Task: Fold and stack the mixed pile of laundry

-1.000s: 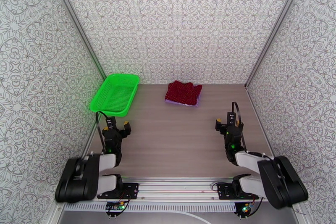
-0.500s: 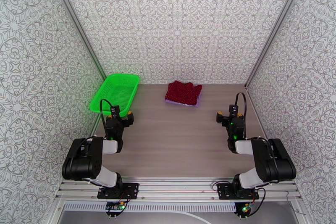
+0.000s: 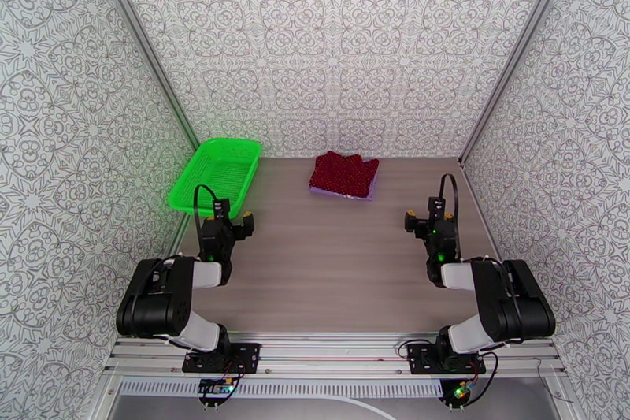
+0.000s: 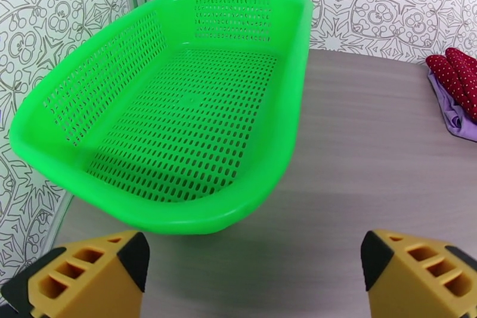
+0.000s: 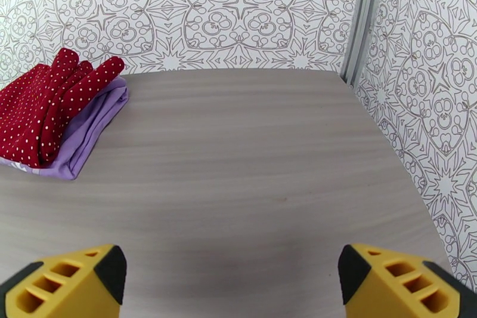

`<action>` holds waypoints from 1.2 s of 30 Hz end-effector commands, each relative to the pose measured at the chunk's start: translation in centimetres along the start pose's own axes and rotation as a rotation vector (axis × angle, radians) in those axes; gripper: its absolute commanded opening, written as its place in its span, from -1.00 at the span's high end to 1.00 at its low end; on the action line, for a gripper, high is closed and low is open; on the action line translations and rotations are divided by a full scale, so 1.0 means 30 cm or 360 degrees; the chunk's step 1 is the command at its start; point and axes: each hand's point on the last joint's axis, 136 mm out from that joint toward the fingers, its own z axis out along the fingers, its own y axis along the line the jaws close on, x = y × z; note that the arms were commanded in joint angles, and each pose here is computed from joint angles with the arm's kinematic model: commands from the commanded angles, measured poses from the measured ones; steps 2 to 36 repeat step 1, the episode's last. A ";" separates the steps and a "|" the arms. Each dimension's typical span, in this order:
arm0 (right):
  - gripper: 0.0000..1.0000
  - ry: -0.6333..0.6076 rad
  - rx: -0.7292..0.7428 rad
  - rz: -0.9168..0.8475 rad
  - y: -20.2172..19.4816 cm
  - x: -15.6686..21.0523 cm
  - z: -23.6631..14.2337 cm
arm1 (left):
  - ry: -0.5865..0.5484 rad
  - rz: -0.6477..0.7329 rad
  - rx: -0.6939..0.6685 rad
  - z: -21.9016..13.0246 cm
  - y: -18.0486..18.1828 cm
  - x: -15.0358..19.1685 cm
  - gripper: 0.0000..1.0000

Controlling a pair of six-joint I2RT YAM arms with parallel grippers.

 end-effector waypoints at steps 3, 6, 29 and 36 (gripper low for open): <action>-0.98 -0.0009 -0.0014 0.0017 0.002 -0.009 -0.003 | -0.0017 0.0063 0.0031 0.002 -0.022 -0.014 -0.99; -0.98 -0.0009 -0.0014 0.0017 0.002 -0.009 -0.003 | -0.0017 0.0063 0.0031 0.002 -0.022 -0.014 -0.99; -0.98 -0.0009 -0.0014 0.0017 0.002 -0.009 -0.003 | -0.0017 0.0063 0.0031 0.002 -0.022 -0.014 -0.99; -0.98 -0.0009 -0.0014 0.0017 0.002 -0.009 -0.003 | -0.0017 0.0063 0.0031 0.002 -0.022 -0.014 -0.99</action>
